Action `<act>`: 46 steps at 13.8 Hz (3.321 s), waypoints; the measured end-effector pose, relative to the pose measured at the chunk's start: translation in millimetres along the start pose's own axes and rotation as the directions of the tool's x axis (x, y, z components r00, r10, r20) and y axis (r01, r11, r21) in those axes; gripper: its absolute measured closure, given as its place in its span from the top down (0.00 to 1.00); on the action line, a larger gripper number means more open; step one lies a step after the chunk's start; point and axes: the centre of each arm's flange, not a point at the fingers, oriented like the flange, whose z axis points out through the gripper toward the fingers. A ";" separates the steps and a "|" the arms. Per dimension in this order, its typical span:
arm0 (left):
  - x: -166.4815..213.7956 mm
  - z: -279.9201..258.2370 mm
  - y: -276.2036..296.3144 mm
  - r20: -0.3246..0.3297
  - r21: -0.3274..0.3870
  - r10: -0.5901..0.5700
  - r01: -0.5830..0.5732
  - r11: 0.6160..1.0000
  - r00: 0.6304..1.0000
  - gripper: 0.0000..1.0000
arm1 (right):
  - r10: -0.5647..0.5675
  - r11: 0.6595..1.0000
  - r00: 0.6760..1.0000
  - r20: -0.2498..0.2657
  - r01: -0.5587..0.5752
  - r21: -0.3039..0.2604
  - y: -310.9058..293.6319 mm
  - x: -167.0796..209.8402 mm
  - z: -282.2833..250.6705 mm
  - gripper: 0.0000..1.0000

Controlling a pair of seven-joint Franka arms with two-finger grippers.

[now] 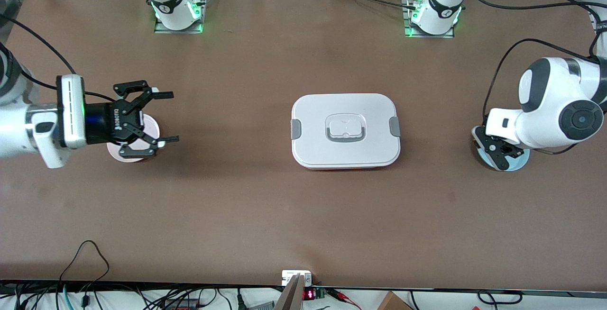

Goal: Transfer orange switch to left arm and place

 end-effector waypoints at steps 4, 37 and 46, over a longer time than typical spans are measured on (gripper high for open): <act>-46.8 47.8 -38.9 -0.022 -0.027 0.135 -0.136 0.990 0.991 0.34 | 0.090 0.988 0.977 0.193 -0.064 -0.138 -36.8 10.9 -50.9 1.00; -95.6 164.4 -97.6 -0.059 0.044 0.439 -0.437 0.898 0.896 0.57 | 0.989 0.150 0.063 0.137 -0.338 -0.929 -104.3 13.6 -76.3 1.00; -111.2 52.7 -90.8 -0.081 -0.094 0.325 -0.332 0.939 0.942 1.00 | 0.989 0.147 0.067 0.132 -0.335 -0.930 -104.3 16.0 -77.5 1.00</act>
